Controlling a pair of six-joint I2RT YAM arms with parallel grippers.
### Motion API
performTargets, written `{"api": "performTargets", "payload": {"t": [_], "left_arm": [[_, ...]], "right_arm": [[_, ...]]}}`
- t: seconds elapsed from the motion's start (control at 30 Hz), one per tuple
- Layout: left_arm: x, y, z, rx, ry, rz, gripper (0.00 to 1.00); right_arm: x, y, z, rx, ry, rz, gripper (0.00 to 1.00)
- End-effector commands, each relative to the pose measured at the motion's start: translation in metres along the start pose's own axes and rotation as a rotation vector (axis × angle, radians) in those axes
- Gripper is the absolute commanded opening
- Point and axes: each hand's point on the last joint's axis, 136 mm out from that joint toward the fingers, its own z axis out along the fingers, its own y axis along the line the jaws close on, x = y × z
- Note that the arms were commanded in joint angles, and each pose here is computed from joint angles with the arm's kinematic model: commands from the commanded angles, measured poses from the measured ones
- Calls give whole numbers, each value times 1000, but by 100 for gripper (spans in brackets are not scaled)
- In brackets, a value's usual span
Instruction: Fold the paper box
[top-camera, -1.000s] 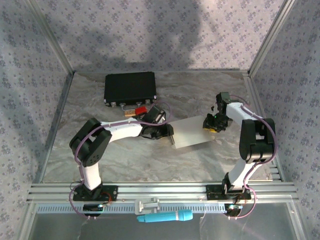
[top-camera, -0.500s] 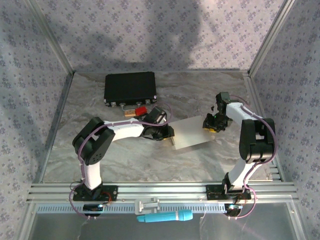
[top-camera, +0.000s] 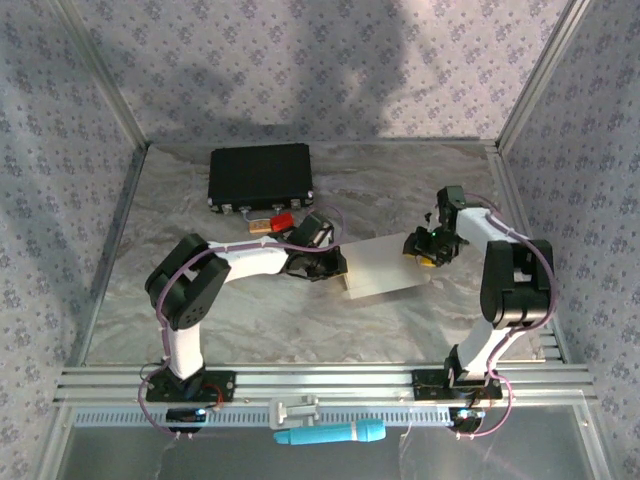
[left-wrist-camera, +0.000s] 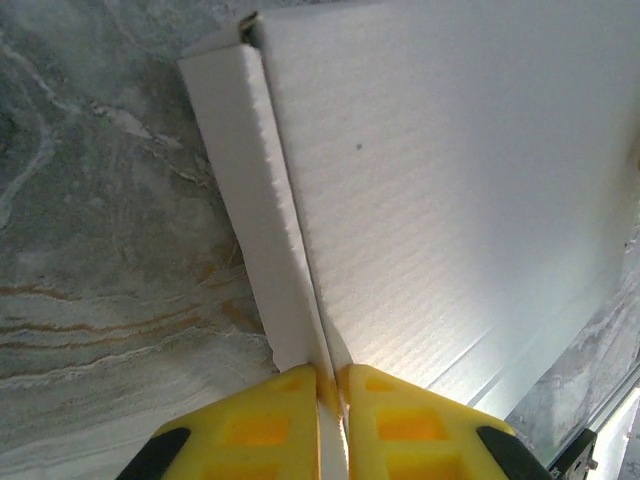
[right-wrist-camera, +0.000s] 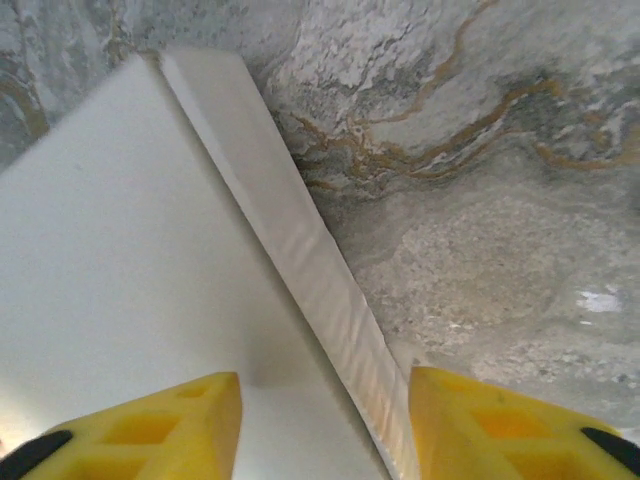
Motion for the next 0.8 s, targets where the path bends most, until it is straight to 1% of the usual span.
{"api": "performTargets", "payload": {"t": [0.0, 0.1, 0.13, 0.23, 0.4, 0.6, 0.77], "left_arm": [[5, 23, 2, -57, 9, -7, 9], [5, 33, 0, -55, 6, -16, 6], [5, 37, 0, -55, 7, -19, 5], [5, 44, -1, -54, 7, -27, 4], [7, 57, -1, -71, 7, -44, 4], [8, 69, -3, -87, 4, -64, 3], [9, 79, -4, -102, 7, -77, 3]], "right_arm": [[-11, 9, -16, -95, -71, 15, 55], [-19, 13, -19, -156, -101, 17, 62], [-20, 16, -19, -178, -102, 10, 67], [-20, 20, -12, -209, -80, 0, 73], [-9, 15, -1, -207, -52, 17, 75], [4, 26, -14, -269, -89, 24, 77], [18, 26, -13, -298, -87, 19, 78]]}}
